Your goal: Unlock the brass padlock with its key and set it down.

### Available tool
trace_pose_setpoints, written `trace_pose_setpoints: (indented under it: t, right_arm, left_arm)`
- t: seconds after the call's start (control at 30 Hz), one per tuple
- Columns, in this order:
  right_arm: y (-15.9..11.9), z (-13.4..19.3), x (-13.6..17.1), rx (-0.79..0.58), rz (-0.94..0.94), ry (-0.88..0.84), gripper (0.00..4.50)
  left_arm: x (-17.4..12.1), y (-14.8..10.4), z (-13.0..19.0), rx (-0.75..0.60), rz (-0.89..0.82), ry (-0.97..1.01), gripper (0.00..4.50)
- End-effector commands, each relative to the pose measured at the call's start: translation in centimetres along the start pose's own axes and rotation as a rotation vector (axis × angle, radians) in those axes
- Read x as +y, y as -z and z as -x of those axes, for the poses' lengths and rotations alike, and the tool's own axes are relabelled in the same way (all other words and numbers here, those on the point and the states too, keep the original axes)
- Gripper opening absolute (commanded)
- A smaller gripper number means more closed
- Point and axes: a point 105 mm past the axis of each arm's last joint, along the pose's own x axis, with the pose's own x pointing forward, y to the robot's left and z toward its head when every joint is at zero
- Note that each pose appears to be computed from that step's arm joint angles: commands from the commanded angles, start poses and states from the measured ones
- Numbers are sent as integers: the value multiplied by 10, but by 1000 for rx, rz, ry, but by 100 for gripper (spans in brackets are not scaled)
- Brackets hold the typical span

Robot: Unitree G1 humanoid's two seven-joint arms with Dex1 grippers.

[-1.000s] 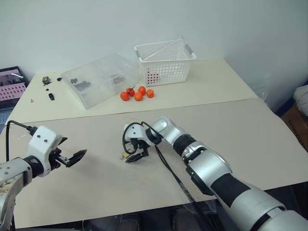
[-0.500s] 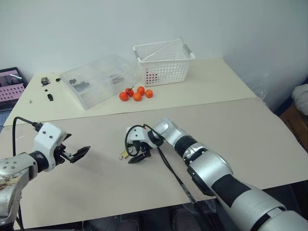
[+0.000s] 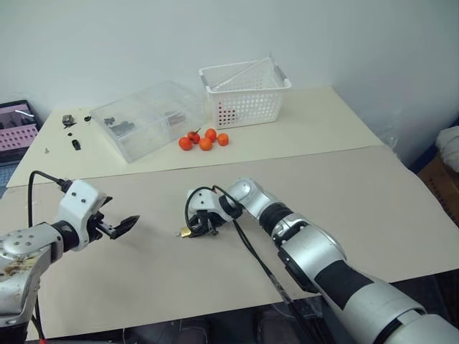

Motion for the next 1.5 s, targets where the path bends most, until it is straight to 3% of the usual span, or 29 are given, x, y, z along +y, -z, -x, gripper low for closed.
trace_pose_setpoints:
  t: [0.03, 0.53, 0.73, 1.13, 1.5]
  right_arm:
    - [7, 16, -5, 6, -1, 25, 109]
    - [73, 80, 20, 38, -240, 7, 109]
    - [86, 92, 25, 52, -312, 95, 109]
    - [79, 104, 16, 52, -310, 177, 109]
    - [35, 146, 8, 47, -126, 275, 109]
  left_arm:
    - [2, -10, -2, -26, -51, 7, 450]
    - [-19, -23, -42, -68, -86, 150, 450]
    - [-21, -28, -53, -82, -97, 182, 450]
    - [-23, -32, -61, -94, -113, 207, 450]
    - [-31, -45, -74, -150, -28, 249, 450]
